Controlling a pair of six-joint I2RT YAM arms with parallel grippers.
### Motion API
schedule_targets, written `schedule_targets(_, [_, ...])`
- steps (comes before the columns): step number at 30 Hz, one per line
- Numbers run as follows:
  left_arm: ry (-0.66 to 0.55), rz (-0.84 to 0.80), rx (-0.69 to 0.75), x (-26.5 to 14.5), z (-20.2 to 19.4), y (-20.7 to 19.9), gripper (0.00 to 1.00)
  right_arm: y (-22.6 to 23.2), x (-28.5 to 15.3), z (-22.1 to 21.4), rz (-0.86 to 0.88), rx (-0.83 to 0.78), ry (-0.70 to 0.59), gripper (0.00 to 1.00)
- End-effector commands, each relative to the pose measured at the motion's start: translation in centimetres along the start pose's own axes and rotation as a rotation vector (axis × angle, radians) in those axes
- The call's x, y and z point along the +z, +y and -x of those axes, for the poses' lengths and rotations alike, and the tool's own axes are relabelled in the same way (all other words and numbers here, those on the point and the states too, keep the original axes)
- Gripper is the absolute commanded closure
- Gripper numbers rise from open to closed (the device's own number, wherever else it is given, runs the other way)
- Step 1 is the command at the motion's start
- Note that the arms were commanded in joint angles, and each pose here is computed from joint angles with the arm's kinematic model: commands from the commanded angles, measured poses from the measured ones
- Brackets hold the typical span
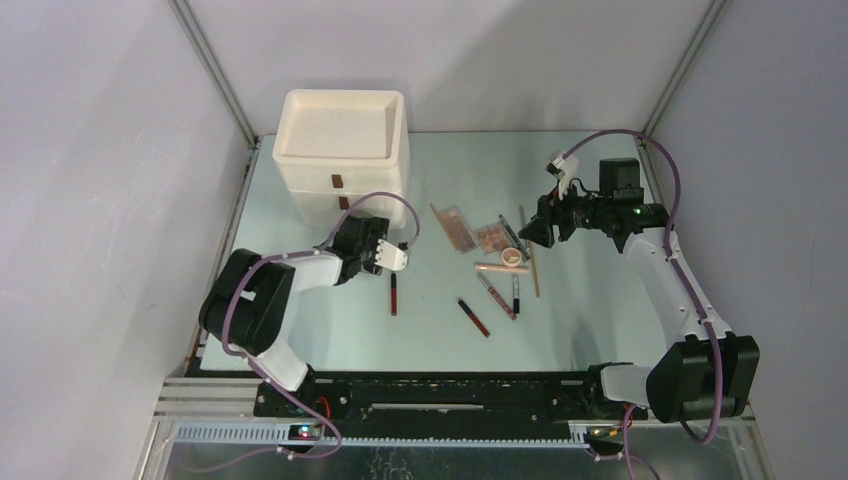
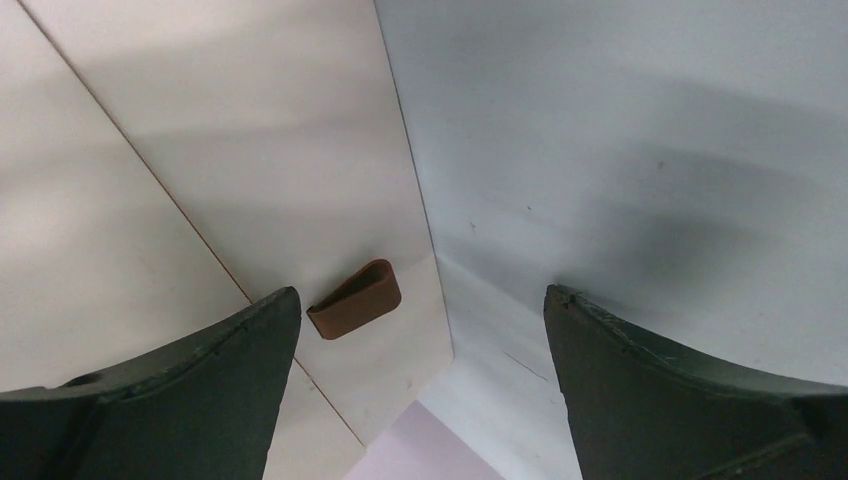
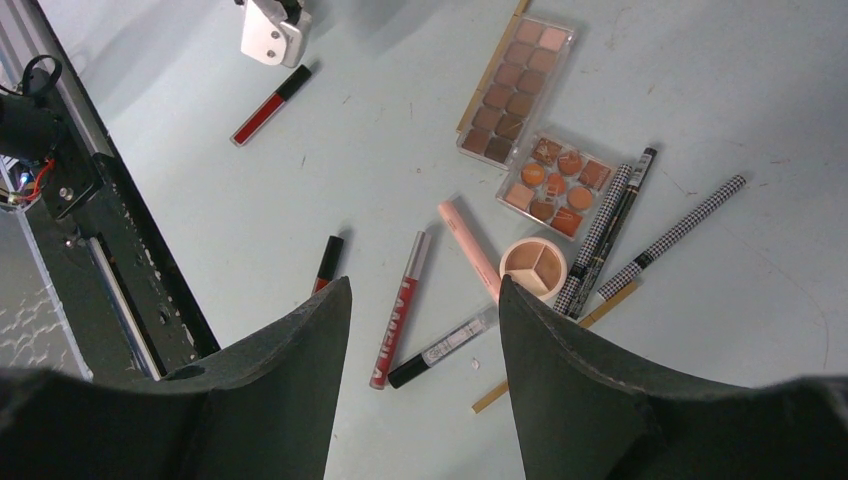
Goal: Organize the makeup
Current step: Close the drawer in the storage box.
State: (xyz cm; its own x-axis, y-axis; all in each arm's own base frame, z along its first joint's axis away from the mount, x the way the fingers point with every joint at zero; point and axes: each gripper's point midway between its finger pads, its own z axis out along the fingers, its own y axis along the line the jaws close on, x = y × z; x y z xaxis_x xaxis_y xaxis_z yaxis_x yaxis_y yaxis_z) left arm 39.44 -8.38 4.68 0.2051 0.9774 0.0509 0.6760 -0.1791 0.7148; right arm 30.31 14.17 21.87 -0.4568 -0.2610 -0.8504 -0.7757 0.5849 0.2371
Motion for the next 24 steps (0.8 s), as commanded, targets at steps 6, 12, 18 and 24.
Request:
schedule_targets(6, [0.006,0.135,0.009,-0.5,-0.5,4.0,0.00,0.4,-0.5,0.6,0.009,-0.034,-0.022,0.35])
schedule_targets(12, [-0.074,0.032,-0.109,-3.9,0.4,1.3,0.00,0.5,-0.6,0.7,0.009,-0.036,-0.026,0.35])
schedule_targets(18, [-0.230,0.037,-0.419,-8.9,2.5,1.1,0.00,0.7,-0.7,0.9,0.012,-0.037,-0.033,0.35])
schedule_targets(24, [-0.341,0.131,-0.942,-11.9,3.7,3.7,0.01,1.0,-0.8,1.1,0.019,-0.038,-0.041,0.35])
